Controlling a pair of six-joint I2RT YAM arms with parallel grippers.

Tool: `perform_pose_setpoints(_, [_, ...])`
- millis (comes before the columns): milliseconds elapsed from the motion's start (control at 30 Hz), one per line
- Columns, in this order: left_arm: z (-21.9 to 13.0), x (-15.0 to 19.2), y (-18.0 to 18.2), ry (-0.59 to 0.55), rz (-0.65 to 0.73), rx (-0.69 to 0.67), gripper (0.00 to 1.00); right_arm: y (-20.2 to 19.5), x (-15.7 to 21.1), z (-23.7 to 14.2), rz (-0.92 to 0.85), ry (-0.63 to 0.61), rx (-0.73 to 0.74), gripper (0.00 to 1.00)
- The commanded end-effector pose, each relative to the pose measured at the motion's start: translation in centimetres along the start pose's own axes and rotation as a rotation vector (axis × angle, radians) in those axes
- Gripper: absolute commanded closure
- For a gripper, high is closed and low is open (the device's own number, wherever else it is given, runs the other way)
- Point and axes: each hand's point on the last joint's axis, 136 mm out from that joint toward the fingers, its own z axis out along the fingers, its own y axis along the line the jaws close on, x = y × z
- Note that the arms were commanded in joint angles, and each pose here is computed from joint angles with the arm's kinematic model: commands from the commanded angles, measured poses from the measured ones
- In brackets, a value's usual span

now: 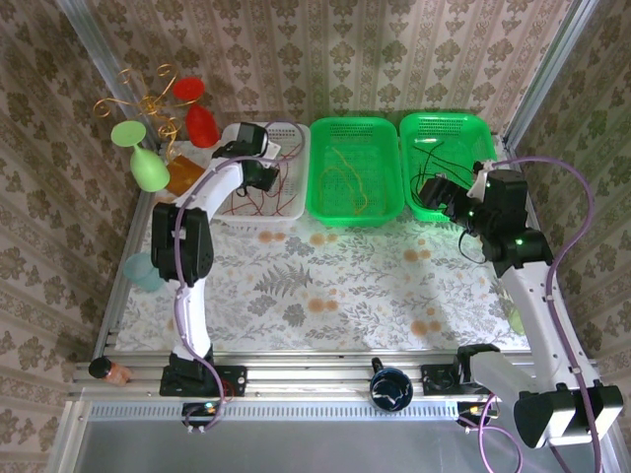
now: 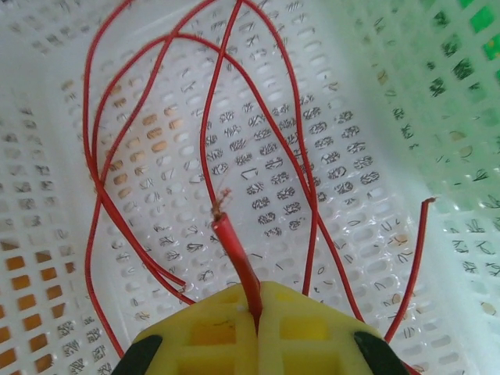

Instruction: Untangle the cables

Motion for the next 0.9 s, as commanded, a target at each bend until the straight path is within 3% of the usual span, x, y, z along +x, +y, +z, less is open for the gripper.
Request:
perform_pose_setpoints(0, [1.1,1.9,0.3,0.093,-0.095,0.054,1.00,0.3,0.5,-0.8,-0.003,0.006,-0.014,0.10])
perform_pose_setpoints(167, [2.1,1.9,-0.1,0.089,-0.166,0.120,1.00,0.2,0.6,-1.0,-0.002,0.009,-0.008,0.09])
perform_pose_setpoints(233, [1.3,1.2,0.3,0.056,-0.176,0.101,0.82,0.2,0.7,-0.9,0.005,0.008,-0.008,0.09])
perform_pose_setpoints(333, [-0.6,-0.3,0.2,-0.022,-0.147,0.087,0.45,0.0,0.8,-0.8,0.019,0.004,-0.010,0.09])
perform_pose_setpoints(433, [-2.6,-1.2,0.1,-0.086,-0.099,0.059,0.26,-0.1,1.0,-0.7,0.021,0.005,-0.009,0.08])
perform_pose_setpoints(733, [-8.6,-2.6,-1.0,-0.208,-0.015,-0.008,0.01,-0.8,1.3,-0.3,-0.006,0.012,0.017,0.00])
perform_pose_setpoints(867, [-11.3,-1.8,-2.2,-0.275,-0.008,0.011,0.00,-2.9,1.7,0.3,-0.073,0.003,0.108,0.00])
